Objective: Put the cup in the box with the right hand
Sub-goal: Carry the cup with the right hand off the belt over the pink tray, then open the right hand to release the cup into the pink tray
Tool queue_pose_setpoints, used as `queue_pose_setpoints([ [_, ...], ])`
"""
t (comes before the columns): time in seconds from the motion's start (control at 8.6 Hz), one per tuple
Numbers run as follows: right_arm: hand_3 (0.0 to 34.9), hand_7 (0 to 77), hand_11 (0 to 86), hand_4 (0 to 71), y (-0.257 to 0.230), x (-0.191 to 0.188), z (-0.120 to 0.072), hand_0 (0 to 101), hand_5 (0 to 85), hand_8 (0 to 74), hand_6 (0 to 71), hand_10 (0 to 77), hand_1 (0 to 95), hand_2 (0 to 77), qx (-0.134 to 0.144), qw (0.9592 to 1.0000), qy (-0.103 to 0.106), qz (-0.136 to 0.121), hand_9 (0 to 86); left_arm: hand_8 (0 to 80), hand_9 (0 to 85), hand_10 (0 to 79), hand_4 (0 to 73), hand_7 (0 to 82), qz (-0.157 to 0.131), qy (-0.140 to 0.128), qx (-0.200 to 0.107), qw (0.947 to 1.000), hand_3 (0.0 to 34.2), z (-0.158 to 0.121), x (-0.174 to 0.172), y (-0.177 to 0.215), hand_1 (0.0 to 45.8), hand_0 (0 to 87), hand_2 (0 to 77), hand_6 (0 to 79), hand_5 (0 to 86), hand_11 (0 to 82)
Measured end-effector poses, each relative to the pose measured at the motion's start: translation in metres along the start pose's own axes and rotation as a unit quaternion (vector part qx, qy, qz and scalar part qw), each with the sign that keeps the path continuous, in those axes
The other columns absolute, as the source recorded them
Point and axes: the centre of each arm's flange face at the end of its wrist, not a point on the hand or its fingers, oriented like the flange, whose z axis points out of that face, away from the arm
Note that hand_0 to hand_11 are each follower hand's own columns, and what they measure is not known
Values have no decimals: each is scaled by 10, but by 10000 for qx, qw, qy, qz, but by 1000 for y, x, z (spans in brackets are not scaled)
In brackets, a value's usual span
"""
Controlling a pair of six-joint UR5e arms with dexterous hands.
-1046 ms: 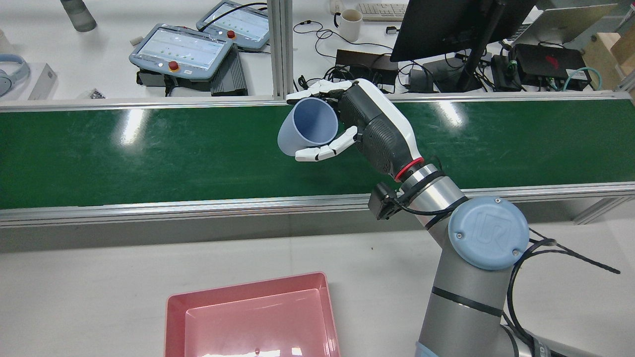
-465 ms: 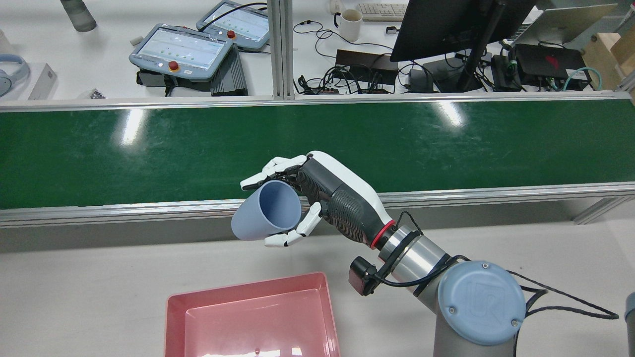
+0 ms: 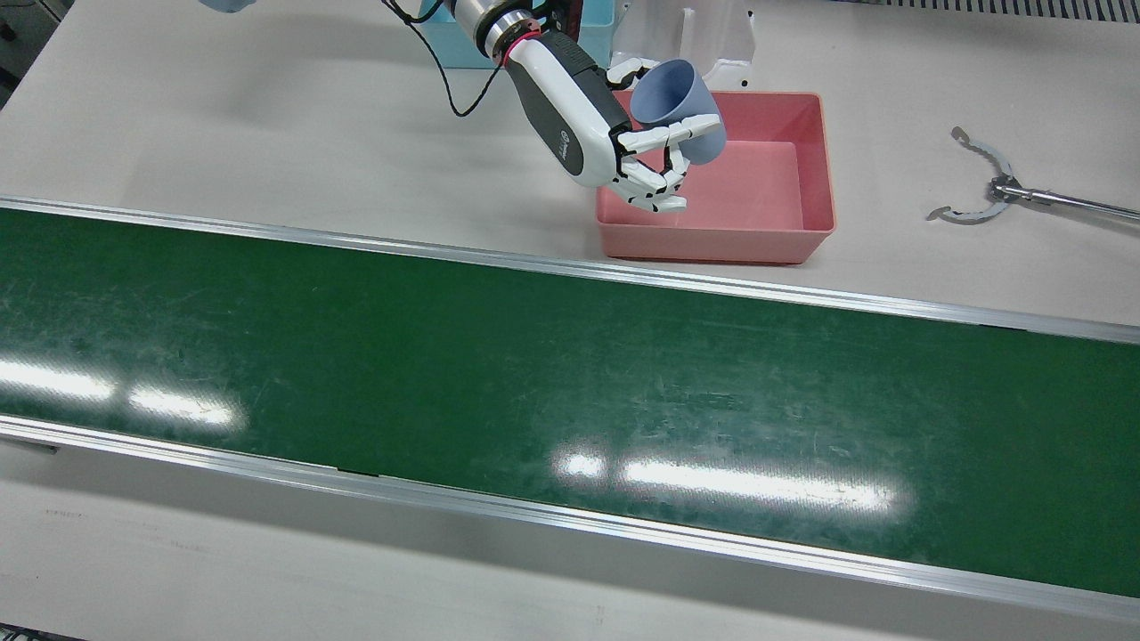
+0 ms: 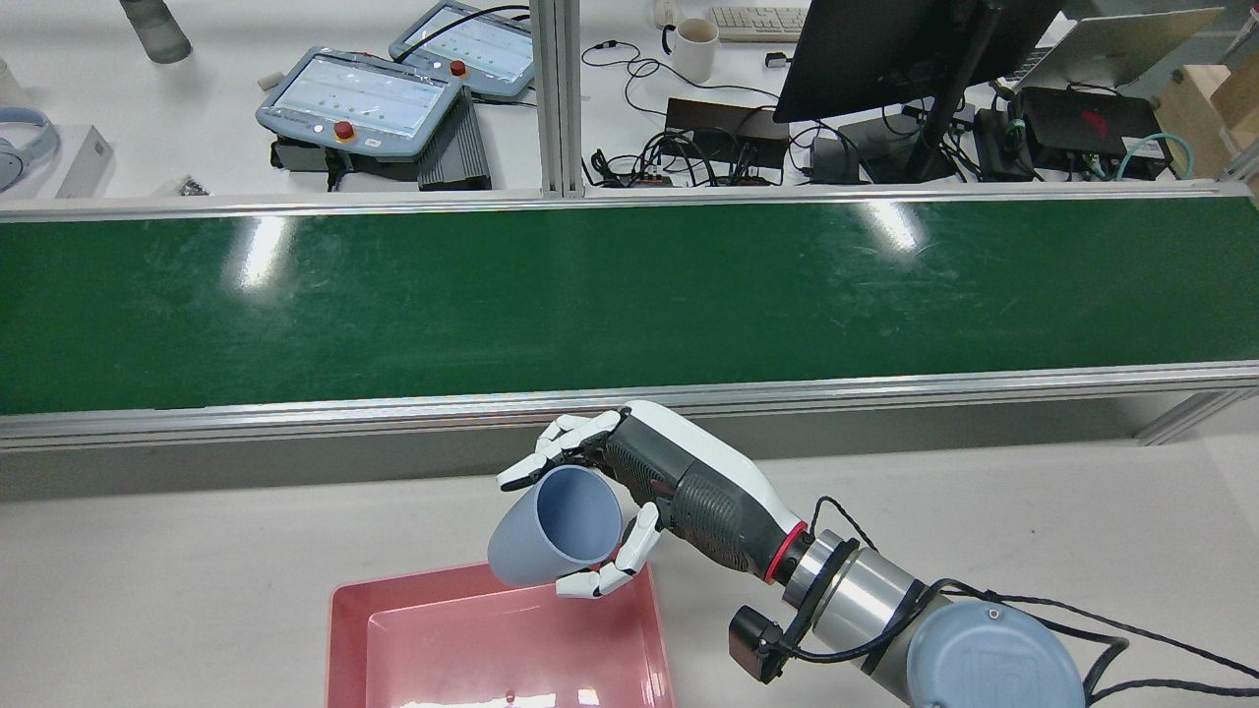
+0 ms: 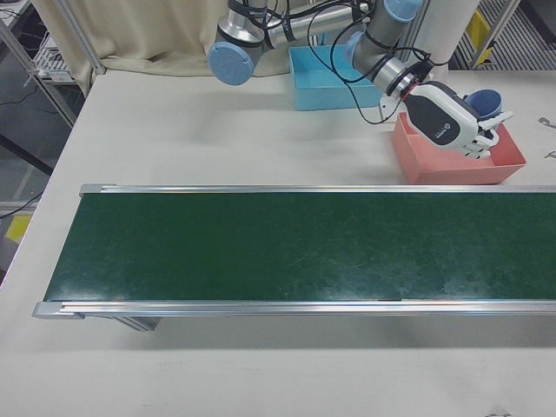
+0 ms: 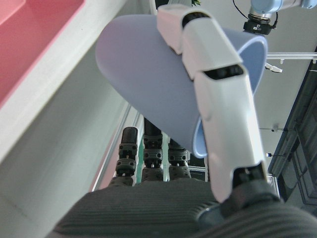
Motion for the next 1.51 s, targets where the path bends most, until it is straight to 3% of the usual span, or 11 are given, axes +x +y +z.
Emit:
queue_pose_setpoints([
  [0.23,3,698,251,453,-11,21,-3,745,76,273,284,142,120,295,132,9997,211,-72,491,0,0,0,0,0,0,0,-2,10000,0,0,0,0,5,0,5,0,0,0],
  [0.35,2,698,251,382,-16,27,-2,699,136,273,273,142,120,295,193,9994,274,-107,491,0,0,0,0,0,0,0,-1,10000,0,0,0,0,5,0,5,0,0,0],
  [0.81,2,698,218,382,-20,42,1,699,136,251,251,120,115,322,242,9986,436,-147,464,0,0,0,0,0,0,0,3,10000,0,0,0,0,5,0,5,0,0,0],
  [0.93,2,698,213,382,-19,42,1,694,136,229,224,120,115,322,225,9987,441,-138,447,0,5,0,0,0,-1,0,3,10000,0,0,0,0,5,0,5,0,0,0],
  [1.05,2,698,196,387,-17,41,1,796,153,196,224,104,115,322,203,9988,438,-124,409,0,0,0,0,0,-1,0,3,10000,0,0,0,0,5,0,5,0,0,0],
  [1.16,2,698,153,349,-16,41,2,811,104,71,180,82,115,322,188,9988,434,-114,289,0,0,0,0,0,-1,-1,3,10000,0,0,0,0,5,0,5,0,0,0],
  [1.28,3,442,104,327,-14,41,2,792,82,11,104,55,115,322,172,9989,427,-104,16,0,0,0,0,0,-1,0,3,10000,0,0,0,0,5,0,5,0,0,0],
  [1.39,3,442,104,327,-13,41,3,792,82,11,104,55,115,322,160,9989,424,-95,16,0,0,0,0,0,0,0,2,10000,0,0,0,0,5,0,5,0,0,0],
  [1.51,3,338,104,327,-12,41,3,757,82,11,104,55,164,355,152,9989,426,-89,76,0,0,0,0,0,0,0,2,10000,0,0,0,0,5,0,5,0,0,0],
])
